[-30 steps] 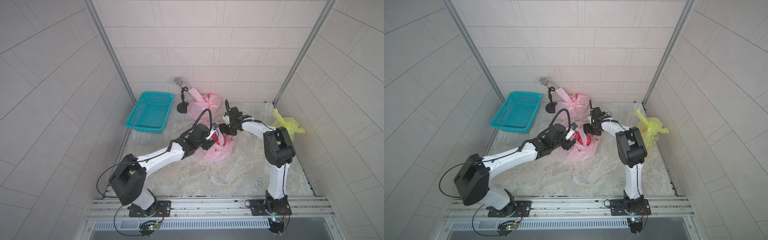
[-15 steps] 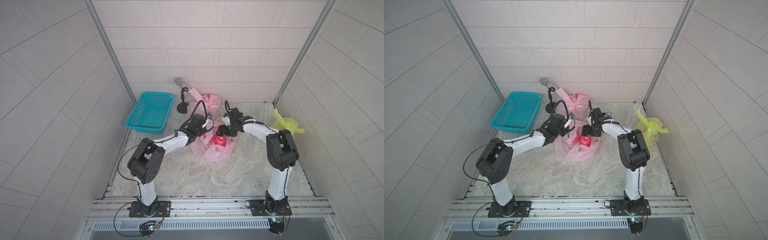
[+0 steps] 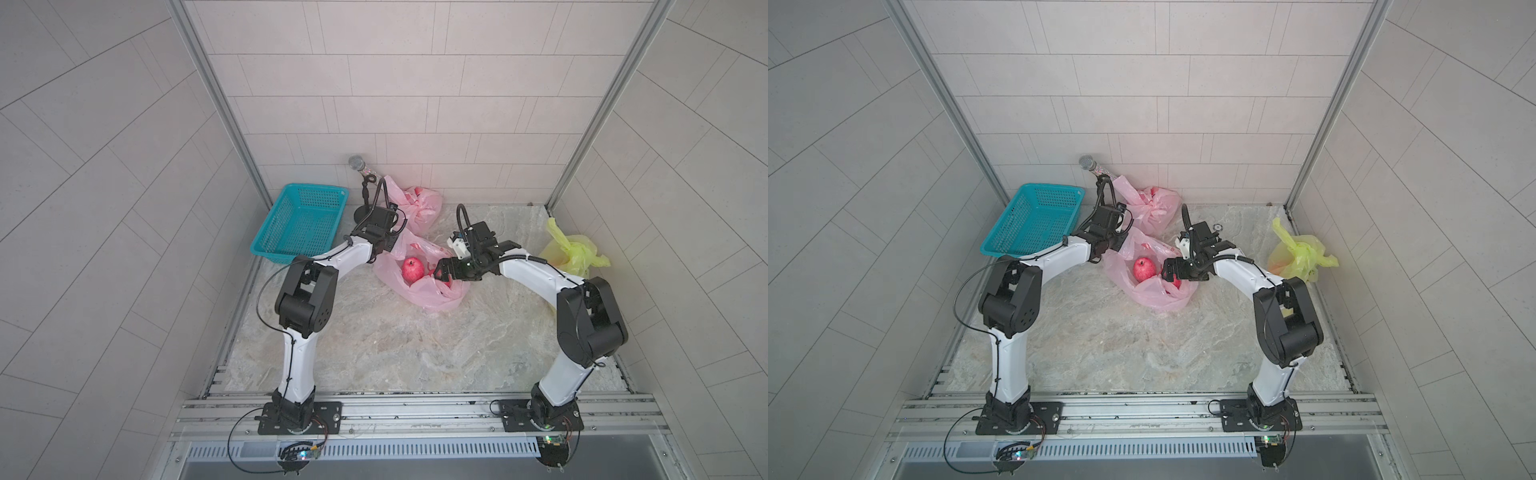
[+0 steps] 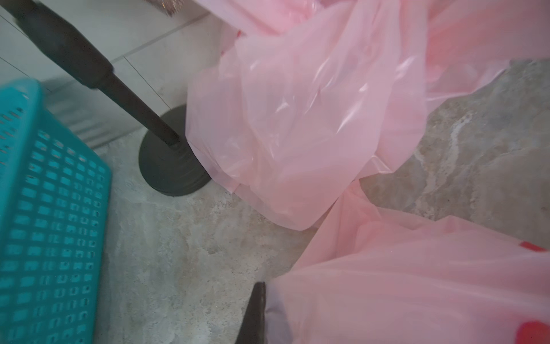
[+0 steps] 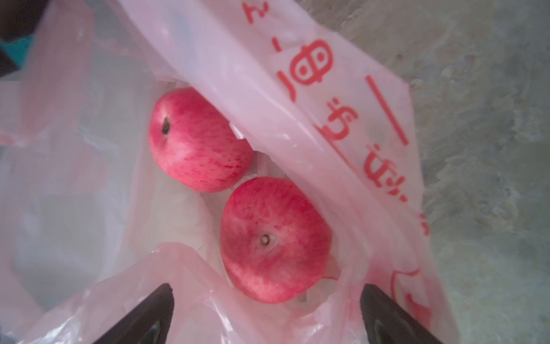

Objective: Untie the knot of a plastic bag & take out the apple
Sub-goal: Adjust the plastic bag at the center of the board.

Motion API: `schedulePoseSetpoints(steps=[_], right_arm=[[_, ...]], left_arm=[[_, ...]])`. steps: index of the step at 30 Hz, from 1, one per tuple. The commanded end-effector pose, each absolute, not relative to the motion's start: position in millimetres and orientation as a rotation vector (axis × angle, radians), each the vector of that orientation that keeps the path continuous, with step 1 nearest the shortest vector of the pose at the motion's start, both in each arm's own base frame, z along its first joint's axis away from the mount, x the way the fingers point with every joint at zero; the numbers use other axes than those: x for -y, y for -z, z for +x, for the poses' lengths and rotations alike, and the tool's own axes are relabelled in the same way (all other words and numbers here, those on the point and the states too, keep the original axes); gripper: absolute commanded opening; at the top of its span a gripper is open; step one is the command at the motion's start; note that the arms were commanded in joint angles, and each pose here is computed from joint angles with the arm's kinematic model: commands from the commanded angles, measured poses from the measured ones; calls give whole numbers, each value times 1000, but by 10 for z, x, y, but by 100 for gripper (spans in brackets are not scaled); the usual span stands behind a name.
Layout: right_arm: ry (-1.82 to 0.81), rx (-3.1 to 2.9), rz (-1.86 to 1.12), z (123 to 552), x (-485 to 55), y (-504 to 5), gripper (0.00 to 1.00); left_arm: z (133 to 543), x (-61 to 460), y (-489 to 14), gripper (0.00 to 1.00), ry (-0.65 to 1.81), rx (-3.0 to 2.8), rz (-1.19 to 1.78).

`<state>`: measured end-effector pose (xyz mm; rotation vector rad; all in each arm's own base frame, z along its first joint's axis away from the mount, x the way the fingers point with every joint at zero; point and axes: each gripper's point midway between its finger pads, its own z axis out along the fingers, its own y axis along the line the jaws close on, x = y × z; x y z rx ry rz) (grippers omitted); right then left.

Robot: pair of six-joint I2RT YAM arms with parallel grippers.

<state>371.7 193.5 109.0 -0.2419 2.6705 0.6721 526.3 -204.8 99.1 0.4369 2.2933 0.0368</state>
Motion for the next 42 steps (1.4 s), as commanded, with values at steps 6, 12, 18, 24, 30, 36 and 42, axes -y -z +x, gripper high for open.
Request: schedulePoseSetpoints(steps=[6, 12, 18, 24, 30, 36, 42], right_arm=[[-538, -2801, -380, 3198, -1930, -647, 94], [-360, -2853, -335, 3060, -1687, -324, 78], [-220, -2877, -280, 2997, -1452, -164, 77], [-183, -2873, -259, 2932, -1351, -118, 77], [-283, -2827, -283, 3002, -1497, -391, 87], [-365, -2790, -337, 3032, -1668, -679, 92], [-417, -2767, -363, 3033, -1773, -870, 94]], left_arm=[[5017, 1897, -413, 0, 149, -2573, 193], [4886, 1764, -207, 0, 250, -2626, 41], [4821, 1649, -36, 0, 321, -2664, -81], [4819, 1677, -4, 7, 367, -2638, -97], [4787, 1771, -383, 31, 477, -2509, -47], [4607, 1735, -756, 44, 495, -2446, -4], [4432, 1699, -1142, 57, 516, -2379, 37]])
